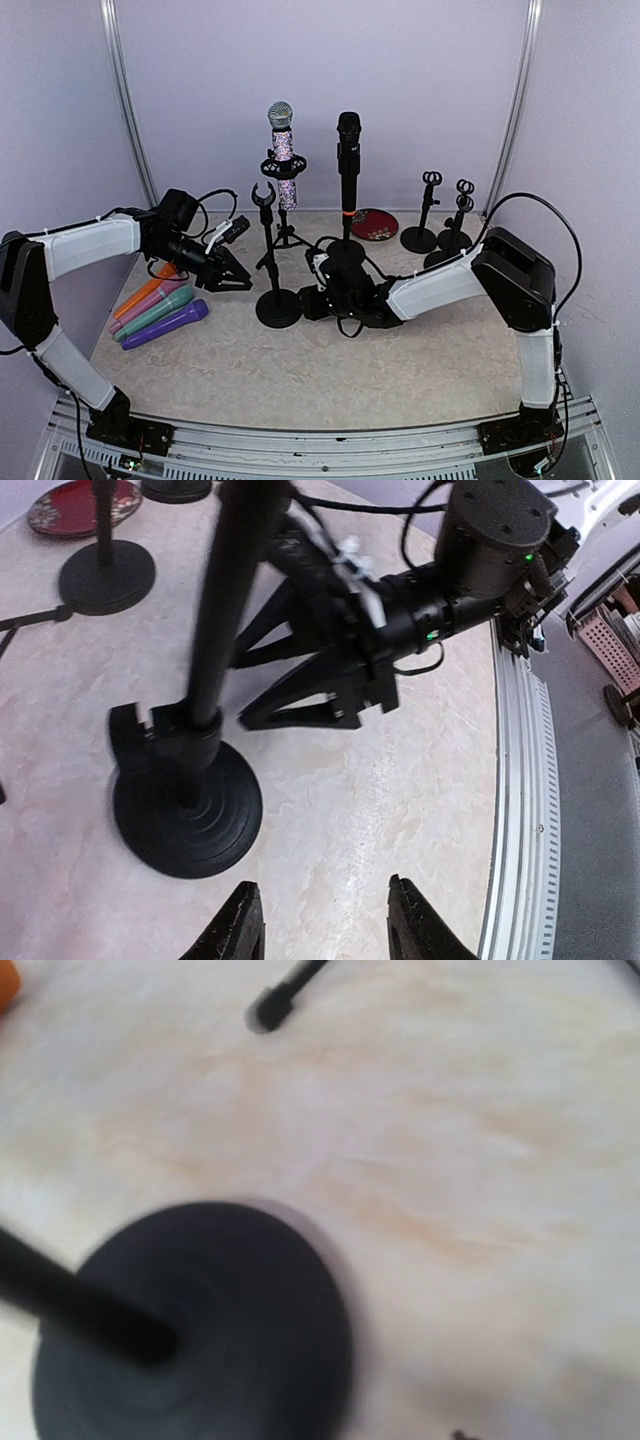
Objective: Remove the microphone from the stand
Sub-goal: Move the microphone stand to the center of the board.
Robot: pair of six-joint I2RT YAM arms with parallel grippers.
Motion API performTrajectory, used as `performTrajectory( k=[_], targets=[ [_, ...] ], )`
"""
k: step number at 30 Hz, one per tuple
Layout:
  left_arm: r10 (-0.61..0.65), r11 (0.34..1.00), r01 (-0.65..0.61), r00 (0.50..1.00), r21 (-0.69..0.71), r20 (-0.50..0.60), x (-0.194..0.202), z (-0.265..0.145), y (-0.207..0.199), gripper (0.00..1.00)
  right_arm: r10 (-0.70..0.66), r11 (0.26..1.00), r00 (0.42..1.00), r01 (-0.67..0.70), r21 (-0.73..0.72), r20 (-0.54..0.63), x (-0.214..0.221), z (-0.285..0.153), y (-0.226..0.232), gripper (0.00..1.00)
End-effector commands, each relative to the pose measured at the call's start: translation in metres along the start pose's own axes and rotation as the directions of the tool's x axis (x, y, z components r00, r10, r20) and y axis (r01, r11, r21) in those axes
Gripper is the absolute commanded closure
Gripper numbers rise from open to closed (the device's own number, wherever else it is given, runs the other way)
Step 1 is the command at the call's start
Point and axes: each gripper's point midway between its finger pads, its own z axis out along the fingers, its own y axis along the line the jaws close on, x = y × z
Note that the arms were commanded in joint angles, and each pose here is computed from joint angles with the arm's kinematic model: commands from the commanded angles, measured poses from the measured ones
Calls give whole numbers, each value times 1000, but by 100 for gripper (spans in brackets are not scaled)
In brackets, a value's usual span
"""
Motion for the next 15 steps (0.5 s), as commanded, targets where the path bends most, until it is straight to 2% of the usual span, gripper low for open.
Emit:
performTrajectory(
  k=[1,5,8,15],
  targets=[
    [5,998,1,996,-65,93,-16,-51,3,59,-36,999,972,35,9,234,-60,-52,24,37],
    [-4,986,24,993,-165,122,-10,-81,17,59,-121,992,929,122,19,350,-88,-71,71,33],
    [-21,976,46,992,-212,121,0,-86,23,58,-176,984,898,174,42,403,-109,-68,100,32],
    [-36,973,62,992,-224,118,9,-83,24,58,-262,954,879,174,243,398,-116,-52,99,41]
  ],
)
